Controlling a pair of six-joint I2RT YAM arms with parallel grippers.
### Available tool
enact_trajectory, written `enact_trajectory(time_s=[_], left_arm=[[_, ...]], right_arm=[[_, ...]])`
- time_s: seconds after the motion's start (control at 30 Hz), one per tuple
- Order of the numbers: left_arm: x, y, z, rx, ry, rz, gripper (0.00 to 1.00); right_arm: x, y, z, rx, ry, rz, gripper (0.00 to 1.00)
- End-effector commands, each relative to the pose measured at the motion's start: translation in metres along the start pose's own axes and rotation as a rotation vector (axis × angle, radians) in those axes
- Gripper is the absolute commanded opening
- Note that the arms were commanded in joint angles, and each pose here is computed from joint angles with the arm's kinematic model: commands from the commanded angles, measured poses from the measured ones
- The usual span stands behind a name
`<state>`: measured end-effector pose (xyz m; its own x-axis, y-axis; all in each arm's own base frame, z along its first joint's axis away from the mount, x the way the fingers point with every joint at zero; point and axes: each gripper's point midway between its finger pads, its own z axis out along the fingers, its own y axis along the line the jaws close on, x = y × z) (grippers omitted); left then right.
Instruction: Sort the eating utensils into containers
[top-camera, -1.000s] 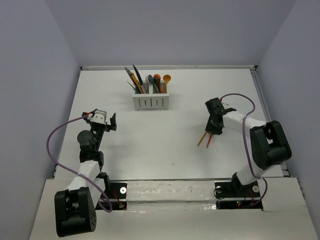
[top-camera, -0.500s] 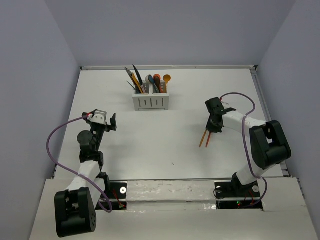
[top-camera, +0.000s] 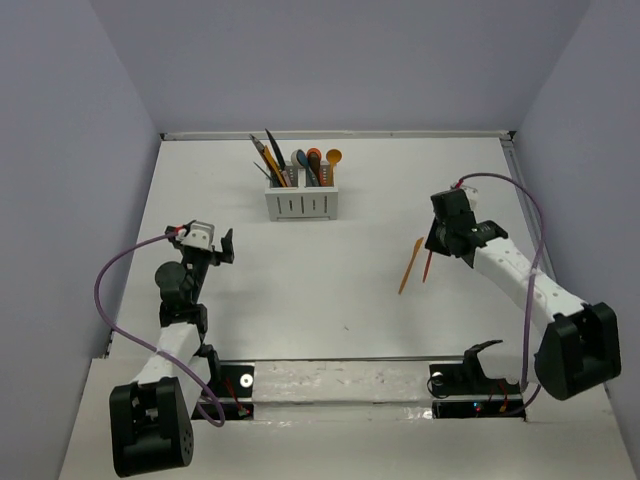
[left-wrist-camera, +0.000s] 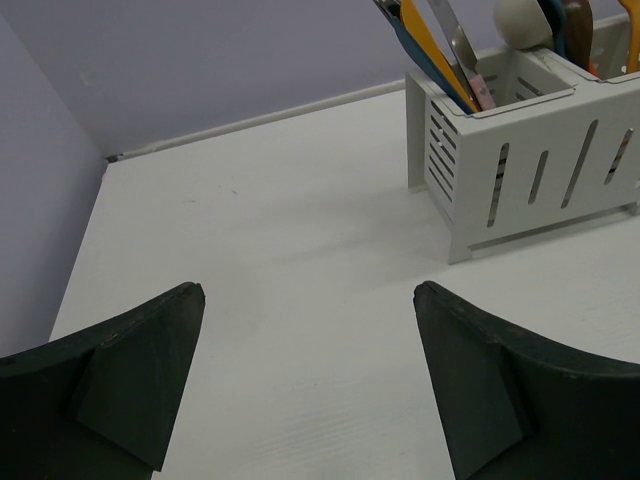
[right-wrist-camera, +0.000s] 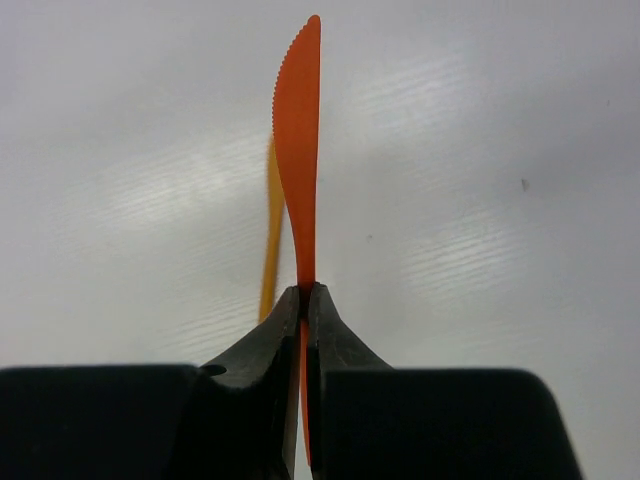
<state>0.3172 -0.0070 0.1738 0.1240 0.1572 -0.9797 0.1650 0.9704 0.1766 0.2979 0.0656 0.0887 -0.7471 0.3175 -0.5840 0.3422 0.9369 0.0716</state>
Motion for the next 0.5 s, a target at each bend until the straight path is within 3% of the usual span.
enact_trajectory(time_s=[0.0,0.13,0.2,0.23,0.27,0.33,0.47], left_arm=[[-0.033,0.011,0.011,-0.015,-0.051,0.053,0.99],[-0.044,0.01,0.022,0.045,0.026,0.07,0.99],[-0.08,0.0,0.031,0.154,-0.001,0.099,0.99],[-0.072,-0.008,0.028,0.212,0.077,0.071,0.99],[-0.107,-0.008,0.033,0.249,0.037,0.095,0.99],[-0.115,-0.031,0.027,0.392,0.089,0.04,0.99],[-0.155,-0.04,0.022,0.449,0.058,-0.027,0.99]], right_arm=[[-0.093,0.04,-0.083,-0.206,-0.35,-0.045,0.0],[-0.147,0.089,-0.156,-0.35,-0.624,-0.091,0.0],[-0.159,0.126,-0.186,-0.425,-0.717,-0.181,0.0],[-0.167,0.143,-0.201,-0.476,-0.762,-0.187,0.0],[-0.174,0.171,-0.215,-0.55,-0.772,-0.213,0.0],[-0.183,0.199,-0.229,-0.62,-0.781,-0.216,0.0],[-0.192,0.274,-0.26,-0.781,-0.867,-0.275,0.0]])
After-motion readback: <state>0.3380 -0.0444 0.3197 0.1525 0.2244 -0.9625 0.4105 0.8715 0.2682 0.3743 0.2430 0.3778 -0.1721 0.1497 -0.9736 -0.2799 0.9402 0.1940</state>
